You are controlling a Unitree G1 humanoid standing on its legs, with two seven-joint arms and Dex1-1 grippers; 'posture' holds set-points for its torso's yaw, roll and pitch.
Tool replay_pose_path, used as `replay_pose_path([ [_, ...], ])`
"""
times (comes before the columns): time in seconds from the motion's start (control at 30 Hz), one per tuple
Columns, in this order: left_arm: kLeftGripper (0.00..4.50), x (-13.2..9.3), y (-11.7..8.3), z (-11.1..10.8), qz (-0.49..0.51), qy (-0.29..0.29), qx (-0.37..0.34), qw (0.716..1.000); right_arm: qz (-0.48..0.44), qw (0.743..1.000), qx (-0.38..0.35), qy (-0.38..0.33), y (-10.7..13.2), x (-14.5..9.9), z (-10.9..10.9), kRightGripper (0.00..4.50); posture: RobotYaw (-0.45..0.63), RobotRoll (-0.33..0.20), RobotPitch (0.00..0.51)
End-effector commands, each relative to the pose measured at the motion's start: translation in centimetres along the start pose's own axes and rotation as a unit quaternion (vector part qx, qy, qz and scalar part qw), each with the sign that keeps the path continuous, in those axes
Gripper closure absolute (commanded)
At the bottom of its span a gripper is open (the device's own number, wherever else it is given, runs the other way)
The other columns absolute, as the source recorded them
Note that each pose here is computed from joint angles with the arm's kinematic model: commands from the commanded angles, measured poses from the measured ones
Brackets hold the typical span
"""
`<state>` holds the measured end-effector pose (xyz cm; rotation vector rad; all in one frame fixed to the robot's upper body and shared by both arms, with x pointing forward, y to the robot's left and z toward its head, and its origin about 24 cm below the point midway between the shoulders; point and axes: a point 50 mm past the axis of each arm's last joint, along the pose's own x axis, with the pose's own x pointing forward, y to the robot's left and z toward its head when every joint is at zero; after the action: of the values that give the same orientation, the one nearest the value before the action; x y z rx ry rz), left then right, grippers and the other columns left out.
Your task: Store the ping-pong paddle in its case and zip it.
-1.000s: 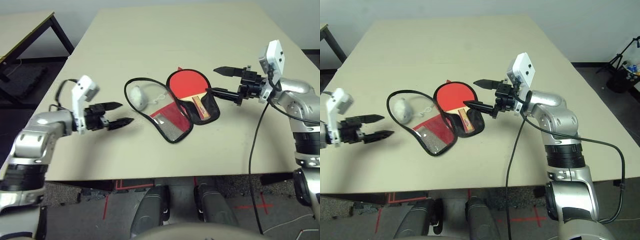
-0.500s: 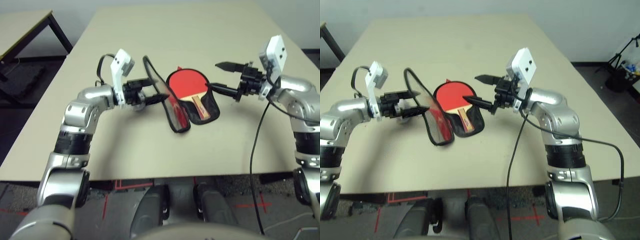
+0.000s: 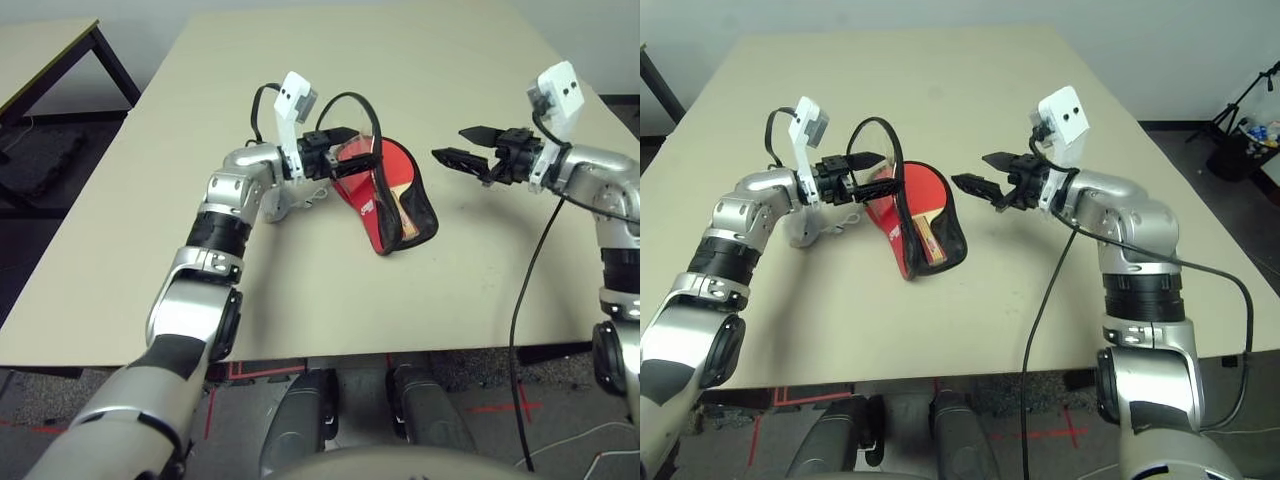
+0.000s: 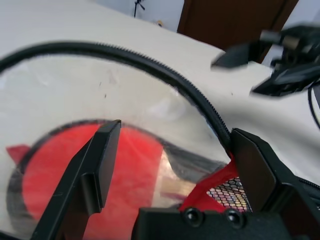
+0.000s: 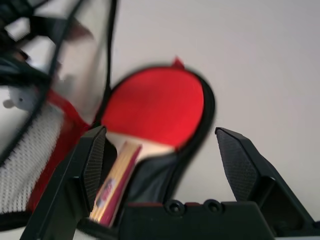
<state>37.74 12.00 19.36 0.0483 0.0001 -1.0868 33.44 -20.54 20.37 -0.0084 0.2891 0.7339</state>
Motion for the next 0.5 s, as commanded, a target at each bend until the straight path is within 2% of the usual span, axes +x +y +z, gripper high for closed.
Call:
replay_pose_path([
  [0.03,0.0,-0.6,-0.2,0.1,0.003,-0.012,0.005,1.0,-0.029,0.999,0.024,0.025,-0.7,-0.1,-0.5,0.01,-0.09,0.0,0.135],
  [0.2,0.0,-0.8,-0.9,0.8,0.014,-0.054,-0.004,0.998,-0.039,0.998,0.034,0.026,-1.0,0.2,-0.4,0.01,-0.08,0.0,0.137],
  [0.33,0.0,0.0,-1.5,1.8,0.019,-0.102,-0.027,0.994,-0.047,0.998,0.034,0.021,-1.3,0.7,-0.5,0.01,-0.06,0.0,0.139],
  [0.4,0.0,0.8,-2.1,2.1,0.006,-0.105,-0.025,0.994,-0.043,0.998,0.046,0.025,-1.3,0.8,-0.6,0.01,-0.06,0.0,0.139],
  [0.5,0.0,0.9,-2.1,2.4,0.006,-0.104,-0.02,0.994,-0.038,0.998,0.053,0.026,-1.3,0.8,-0.5,0.01,-0.05,0.0,0.142],
])
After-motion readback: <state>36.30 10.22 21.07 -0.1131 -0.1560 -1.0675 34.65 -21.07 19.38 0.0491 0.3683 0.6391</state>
